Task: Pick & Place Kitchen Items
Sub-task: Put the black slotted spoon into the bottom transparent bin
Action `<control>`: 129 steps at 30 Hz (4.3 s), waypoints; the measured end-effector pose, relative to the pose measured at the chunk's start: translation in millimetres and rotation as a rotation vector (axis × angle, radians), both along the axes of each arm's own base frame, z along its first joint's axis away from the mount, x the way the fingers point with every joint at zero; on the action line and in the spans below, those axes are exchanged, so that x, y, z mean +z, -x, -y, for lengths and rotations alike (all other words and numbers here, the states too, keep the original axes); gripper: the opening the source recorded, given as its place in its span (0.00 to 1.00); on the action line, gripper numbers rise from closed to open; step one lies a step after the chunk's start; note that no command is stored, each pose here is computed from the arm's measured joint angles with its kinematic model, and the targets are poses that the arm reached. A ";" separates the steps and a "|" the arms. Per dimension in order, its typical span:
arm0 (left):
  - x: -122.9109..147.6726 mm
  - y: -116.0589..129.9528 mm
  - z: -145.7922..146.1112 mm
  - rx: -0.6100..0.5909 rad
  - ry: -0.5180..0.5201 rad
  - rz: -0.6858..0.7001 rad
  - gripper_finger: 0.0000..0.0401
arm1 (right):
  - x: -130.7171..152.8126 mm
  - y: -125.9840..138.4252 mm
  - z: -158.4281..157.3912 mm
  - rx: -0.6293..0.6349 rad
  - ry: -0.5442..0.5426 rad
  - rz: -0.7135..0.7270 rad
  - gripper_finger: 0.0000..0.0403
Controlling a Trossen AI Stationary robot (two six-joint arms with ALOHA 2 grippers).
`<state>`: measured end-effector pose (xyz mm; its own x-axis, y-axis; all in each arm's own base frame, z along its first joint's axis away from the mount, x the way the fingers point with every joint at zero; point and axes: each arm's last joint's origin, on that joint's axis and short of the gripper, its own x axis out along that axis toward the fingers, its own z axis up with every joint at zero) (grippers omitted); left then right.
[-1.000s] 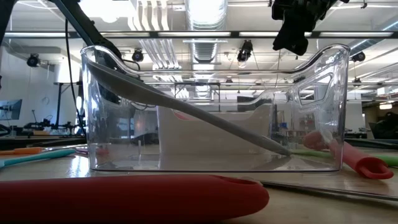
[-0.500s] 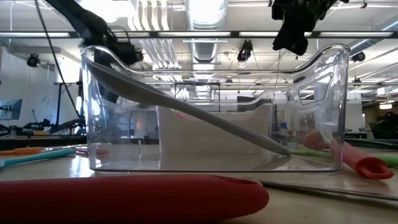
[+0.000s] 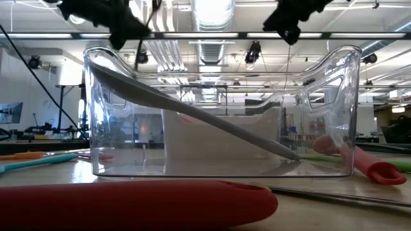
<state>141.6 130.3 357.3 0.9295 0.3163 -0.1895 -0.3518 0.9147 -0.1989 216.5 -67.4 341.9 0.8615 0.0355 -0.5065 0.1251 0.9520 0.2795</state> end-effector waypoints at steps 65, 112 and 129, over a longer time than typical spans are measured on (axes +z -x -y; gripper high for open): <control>36.4 -175.3 25.0 -1.442 -0.309 0.379 0.20 | -0.9 -171.2 -30.8 0.471 0.004 0.401 0.23; 106.4 -76.3 -1.8 -1.050 -0.065 0.364 0.68 | -67.7 -107.7 -111.9 0.421 0.073 -0.015 0.03; 106.5 -57.9 8.4 -0.888 -0.045 0.338 0.68 | -112.2 -96.5 -125.7 0.371 0.110 0.047 0.03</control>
